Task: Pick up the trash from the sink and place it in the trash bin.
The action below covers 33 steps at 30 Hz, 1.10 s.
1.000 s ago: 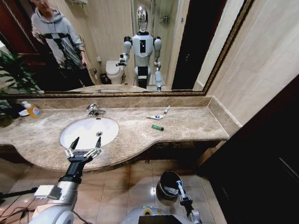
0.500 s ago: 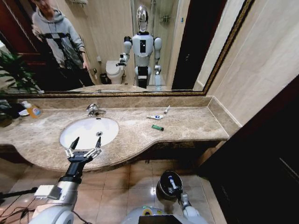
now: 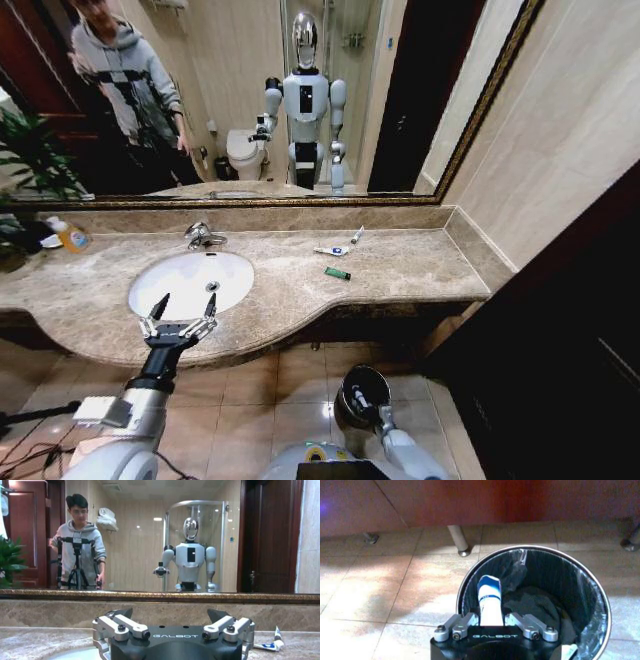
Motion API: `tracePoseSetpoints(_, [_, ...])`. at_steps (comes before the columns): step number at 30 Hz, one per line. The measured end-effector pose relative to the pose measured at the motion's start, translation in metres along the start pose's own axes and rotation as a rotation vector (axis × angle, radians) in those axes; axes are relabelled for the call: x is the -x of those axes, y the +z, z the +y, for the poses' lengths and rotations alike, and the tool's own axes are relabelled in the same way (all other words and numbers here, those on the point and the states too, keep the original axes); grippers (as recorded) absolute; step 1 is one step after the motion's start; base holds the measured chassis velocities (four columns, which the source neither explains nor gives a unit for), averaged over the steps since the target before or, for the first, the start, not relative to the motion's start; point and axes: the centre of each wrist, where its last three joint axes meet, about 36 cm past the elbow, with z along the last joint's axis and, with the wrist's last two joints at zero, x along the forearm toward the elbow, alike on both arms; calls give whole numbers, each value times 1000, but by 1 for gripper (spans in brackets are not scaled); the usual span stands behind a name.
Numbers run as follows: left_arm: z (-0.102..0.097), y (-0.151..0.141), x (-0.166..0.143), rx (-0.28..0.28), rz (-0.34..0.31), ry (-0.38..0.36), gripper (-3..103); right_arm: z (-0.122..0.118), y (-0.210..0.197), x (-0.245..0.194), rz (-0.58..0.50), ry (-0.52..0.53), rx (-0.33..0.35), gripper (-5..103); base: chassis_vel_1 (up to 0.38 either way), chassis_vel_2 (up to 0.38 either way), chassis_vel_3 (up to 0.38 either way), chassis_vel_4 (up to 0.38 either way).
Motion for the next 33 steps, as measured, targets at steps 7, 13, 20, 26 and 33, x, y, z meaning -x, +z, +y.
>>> tracePoseSetpoints(7, [0,0,0,0,0,0,100,-1,-13,6,26,18,25,22,0,0,0,0])
tracePoseSetpoints(13, [0,0,0,0,0,0,100,-4,-17,5,36,52,7,37,0,0,0,0])
tracePoseSetpoints(20, [0,0,0,0,0,0,100,-4,-16,4,35,84,-1,64,0,0,0,0])
tracePoseSetpoints(26, [0,0,0,0,0,0,100,-5,-14,3,28,88,-13,85,0,0,0,0])
tracePoseSetpoints(33, [0,0,0,0,0,0,100,-3,-8,0,20,87,-29,100,0,0,0,0])
